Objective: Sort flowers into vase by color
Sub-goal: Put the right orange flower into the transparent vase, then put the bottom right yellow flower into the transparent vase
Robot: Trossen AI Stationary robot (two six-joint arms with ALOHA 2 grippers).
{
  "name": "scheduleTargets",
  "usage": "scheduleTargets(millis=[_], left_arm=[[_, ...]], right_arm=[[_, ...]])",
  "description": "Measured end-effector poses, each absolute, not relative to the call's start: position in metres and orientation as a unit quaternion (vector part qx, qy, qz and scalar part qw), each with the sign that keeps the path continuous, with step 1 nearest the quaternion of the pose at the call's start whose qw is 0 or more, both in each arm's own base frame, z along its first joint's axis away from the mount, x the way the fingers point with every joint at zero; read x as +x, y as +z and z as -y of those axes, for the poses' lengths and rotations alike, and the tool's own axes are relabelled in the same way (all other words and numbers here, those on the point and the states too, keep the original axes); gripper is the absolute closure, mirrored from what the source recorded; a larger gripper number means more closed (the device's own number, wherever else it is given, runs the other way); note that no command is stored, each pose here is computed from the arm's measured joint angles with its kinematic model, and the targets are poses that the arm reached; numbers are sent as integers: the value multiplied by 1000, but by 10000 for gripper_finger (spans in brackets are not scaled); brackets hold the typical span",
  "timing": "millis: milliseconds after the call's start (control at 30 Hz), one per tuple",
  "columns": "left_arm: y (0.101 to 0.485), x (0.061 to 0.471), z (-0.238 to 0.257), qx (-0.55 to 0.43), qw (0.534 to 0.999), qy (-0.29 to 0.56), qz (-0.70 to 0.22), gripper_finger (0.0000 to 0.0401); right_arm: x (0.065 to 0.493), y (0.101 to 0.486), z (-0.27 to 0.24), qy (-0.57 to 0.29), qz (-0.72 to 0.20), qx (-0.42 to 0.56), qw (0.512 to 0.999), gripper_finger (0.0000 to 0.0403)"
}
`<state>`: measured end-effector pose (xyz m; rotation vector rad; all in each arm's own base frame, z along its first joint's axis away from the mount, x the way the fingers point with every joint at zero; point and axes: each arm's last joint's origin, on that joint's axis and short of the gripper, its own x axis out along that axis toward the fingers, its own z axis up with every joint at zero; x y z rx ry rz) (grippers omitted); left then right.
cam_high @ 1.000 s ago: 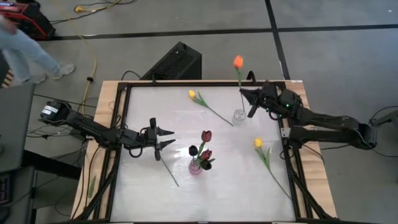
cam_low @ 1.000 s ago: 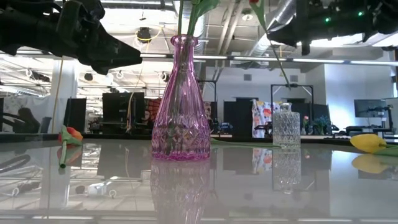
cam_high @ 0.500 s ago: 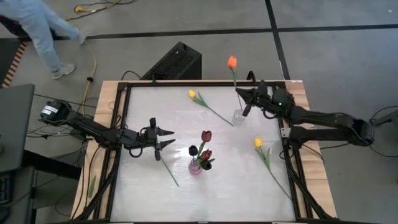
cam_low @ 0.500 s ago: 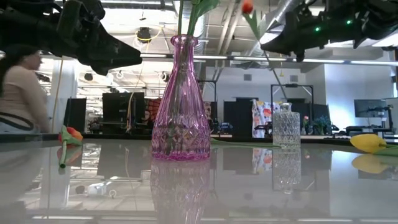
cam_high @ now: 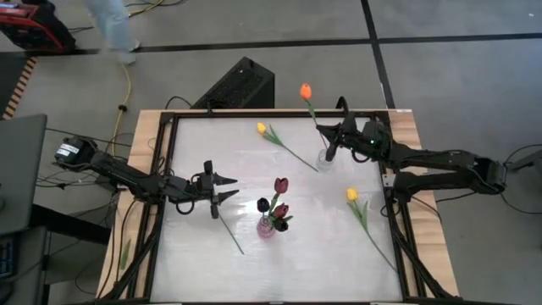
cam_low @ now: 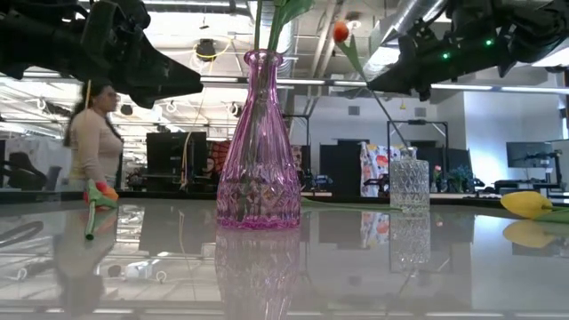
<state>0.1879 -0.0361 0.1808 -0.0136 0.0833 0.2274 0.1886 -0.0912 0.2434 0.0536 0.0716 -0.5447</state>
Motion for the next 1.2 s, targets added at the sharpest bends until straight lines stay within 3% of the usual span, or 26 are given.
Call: scheduleTargets(millis=[300, 633, 867, 1067, 1200], left_arm=[[180, 188, 36, -5, 992, 113, -46, 255], [180, 188, 36, -12, 992, 113, -45, 255], [180, 188, 36, -13, 992, 113, -44, 255], [180, 188, 36, -13, 992, 113, -44, 255], [180, 188, 36, -12, 992, 114, -46, 255]], right_arm=[[178, 234, 83, -257, -120, 27, 959, 347], [164, 236, 76, -252, -216, 42, 942, 340], [157, 245, 69, -191, -306, 87, 929, 330], [153, 260, 58, -113, -342, 162, 919, 253], [156, 267, 44, -26, -368, 263, 892, 193]])
